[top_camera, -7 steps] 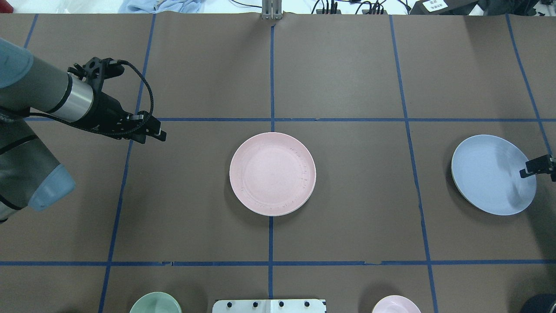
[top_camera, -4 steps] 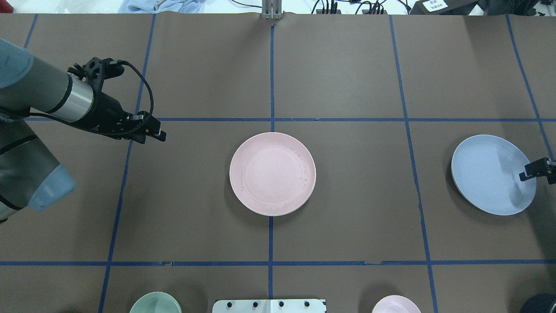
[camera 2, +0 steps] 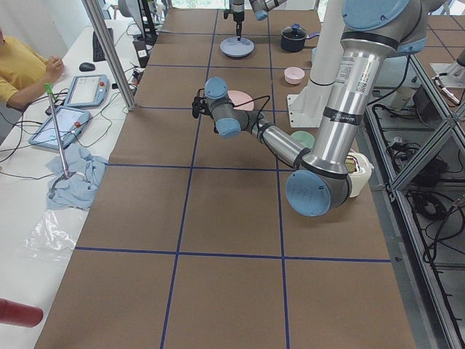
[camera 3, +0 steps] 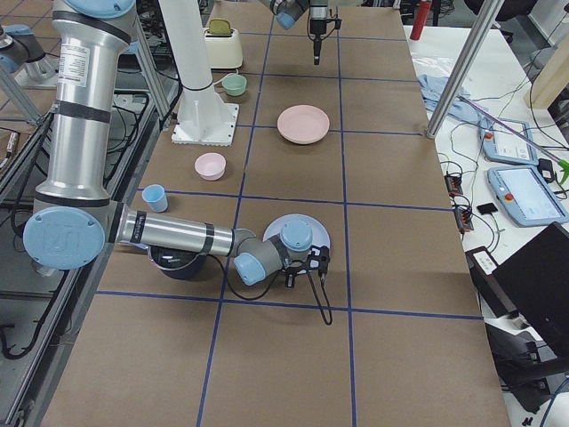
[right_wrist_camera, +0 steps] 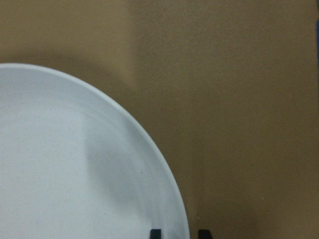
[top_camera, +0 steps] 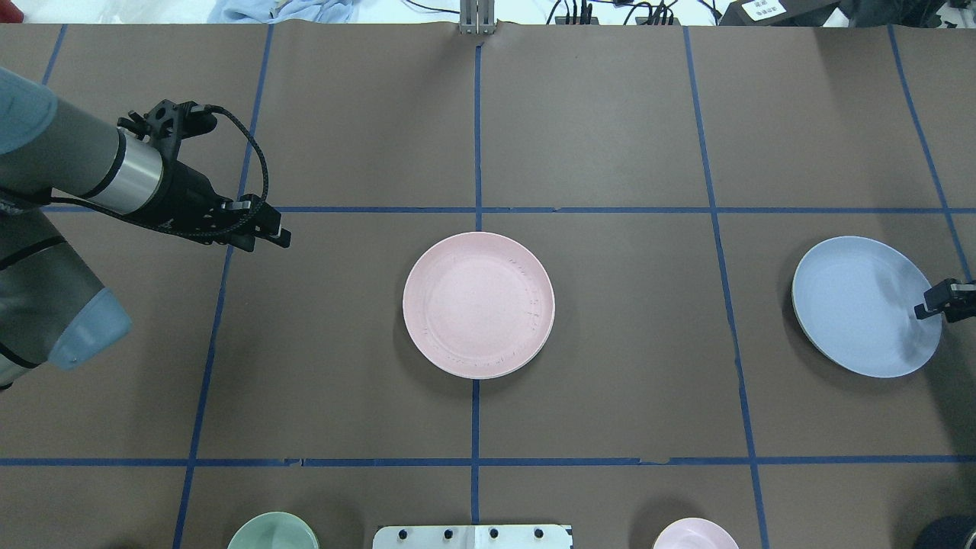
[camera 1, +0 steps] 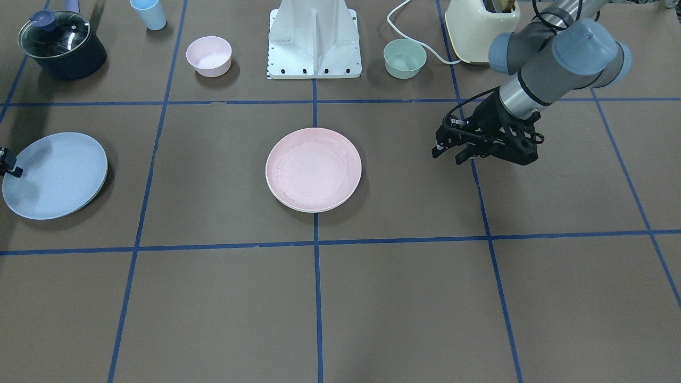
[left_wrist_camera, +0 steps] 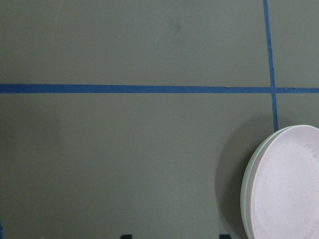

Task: Stack three plates with pink and blue
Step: 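Grasp the light blue plate with the right gripper and carry it over the stack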

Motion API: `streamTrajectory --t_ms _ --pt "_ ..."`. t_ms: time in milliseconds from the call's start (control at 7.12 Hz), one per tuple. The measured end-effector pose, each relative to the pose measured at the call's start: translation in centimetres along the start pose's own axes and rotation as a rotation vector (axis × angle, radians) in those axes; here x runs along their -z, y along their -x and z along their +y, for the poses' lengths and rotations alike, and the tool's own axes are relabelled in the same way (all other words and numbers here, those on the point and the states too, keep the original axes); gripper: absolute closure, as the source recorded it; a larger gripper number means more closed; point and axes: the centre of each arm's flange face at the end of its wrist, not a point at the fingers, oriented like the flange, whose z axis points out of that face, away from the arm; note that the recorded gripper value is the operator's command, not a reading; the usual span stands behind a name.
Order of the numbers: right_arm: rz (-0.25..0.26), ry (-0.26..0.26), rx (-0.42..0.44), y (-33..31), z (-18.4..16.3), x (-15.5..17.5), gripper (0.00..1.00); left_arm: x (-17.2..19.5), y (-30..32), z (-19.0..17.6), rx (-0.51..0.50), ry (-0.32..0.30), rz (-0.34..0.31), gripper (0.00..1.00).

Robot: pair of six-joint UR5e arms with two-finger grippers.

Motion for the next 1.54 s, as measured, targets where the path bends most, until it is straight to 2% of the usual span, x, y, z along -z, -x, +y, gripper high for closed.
streamTrajectory --t_ms 421,702,842,1123,1263,1544 --pt "-0.034 -0.023 0.035 2.3 -0.2 1.6 1.00 0.0 0.6 0.3 0.005 0.001 -0.006 0.33" --pt "-0.099 -0.063 0.047 7.1 -0.4 4.7 1.00 0.1 0.6 0.4 0.005 0.002 -0.005 0.33" --pt "-0.144 -0.081 0.015 10.7 -0.7 6.4 1.00 0.1 0.7 0.4 0.005 0.002 -0.006 0.33" --pt "-0.238 -0.078 -0.066 20.7 -1.5 7.9 1.00 0.2 2.0 0.7 -0.024 0.008 -0.018 0.33" --pt "-0.281 -0.072 -0.117 26.8 -1.7 7.7 1.00 0.4 3.4 1.0 -0.059 0.008 -0.033 0.33" --pt "-0.339 -0.063 -0.201 37.8 0.6 5.6 1.00 1.7 7.0 1.1 -0.120 -0.002 -0.069 0.33"
